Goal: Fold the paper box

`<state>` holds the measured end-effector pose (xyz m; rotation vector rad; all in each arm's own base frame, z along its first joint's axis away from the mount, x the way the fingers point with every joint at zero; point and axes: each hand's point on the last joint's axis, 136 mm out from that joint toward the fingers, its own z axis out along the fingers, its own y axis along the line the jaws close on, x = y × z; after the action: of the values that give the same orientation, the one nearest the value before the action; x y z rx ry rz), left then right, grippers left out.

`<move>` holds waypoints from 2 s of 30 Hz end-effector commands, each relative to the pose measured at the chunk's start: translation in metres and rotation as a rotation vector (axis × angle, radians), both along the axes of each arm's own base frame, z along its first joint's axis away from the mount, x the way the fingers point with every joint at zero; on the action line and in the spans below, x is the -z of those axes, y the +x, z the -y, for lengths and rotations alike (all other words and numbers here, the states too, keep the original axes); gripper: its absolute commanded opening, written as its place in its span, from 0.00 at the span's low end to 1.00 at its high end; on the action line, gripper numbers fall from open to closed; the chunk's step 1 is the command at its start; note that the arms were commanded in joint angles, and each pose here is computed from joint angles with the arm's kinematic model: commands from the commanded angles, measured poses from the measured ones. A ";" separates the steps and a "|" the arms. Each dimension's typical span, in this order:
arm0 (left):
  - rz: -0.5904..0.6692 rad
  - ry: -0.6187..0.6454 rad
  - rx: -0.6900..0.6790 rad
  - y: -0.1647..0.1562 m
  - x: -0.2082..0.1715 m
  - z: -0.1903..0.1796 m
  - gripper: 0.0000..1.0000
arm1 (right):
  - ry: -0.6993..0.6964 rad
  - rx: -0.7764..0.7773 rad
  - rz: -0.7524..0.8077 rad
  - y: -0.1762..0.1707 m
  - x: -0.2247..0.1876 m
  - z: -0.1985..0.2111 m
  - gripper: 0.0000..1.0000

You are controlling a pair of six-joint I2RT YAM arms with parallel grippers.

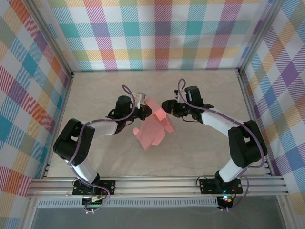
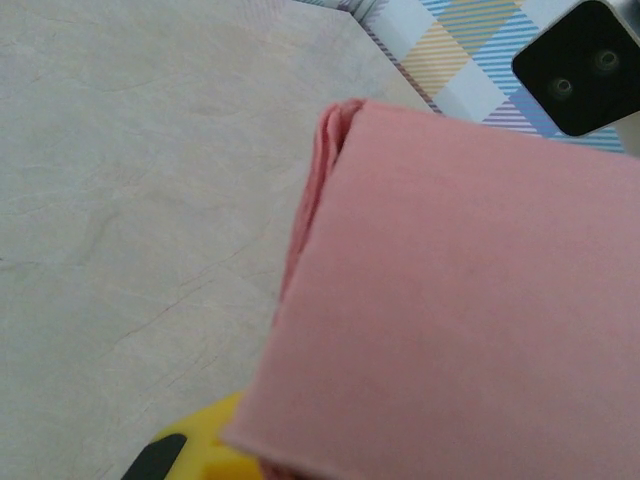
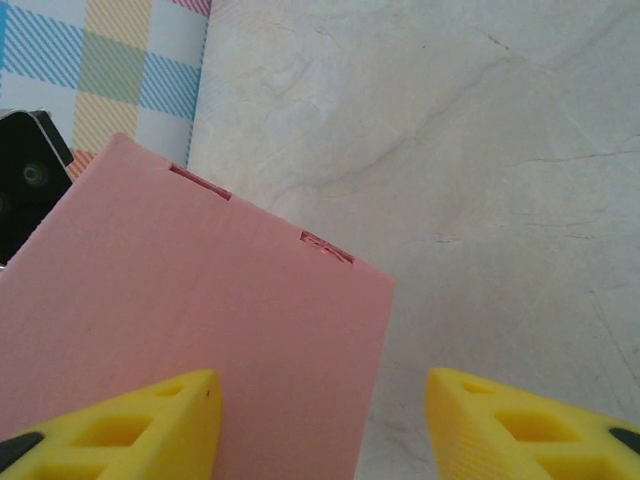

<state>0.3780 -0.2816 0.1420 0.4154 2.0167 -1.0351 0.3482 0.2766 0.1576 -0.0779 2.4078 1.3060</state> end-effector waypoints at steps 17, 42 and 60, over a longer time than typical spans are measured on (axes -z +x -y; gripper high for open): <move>0.051 0.488 0.035 -0.017 0.005 -0.043 0.00 | -0.137 0.207 0.038 0.007 -0.004 0.089 0.81; -0.570 1.202 0.371 -0.062 0.058 -0.119 0.00 | -0.234 0.196 0.043 0.002 0.014 0.102 0.82; -0.427 1.181 0.304 -0.031 0.030 -0.099 0.37 | -0.247 0.168 0.055 0.001 0.020 0.102 0.82</move>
<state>0.3364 -0.1724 0.0703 1.2513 2.9980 0.1061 0.3504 0.1731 0.1446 0.0481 2.4460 0.9050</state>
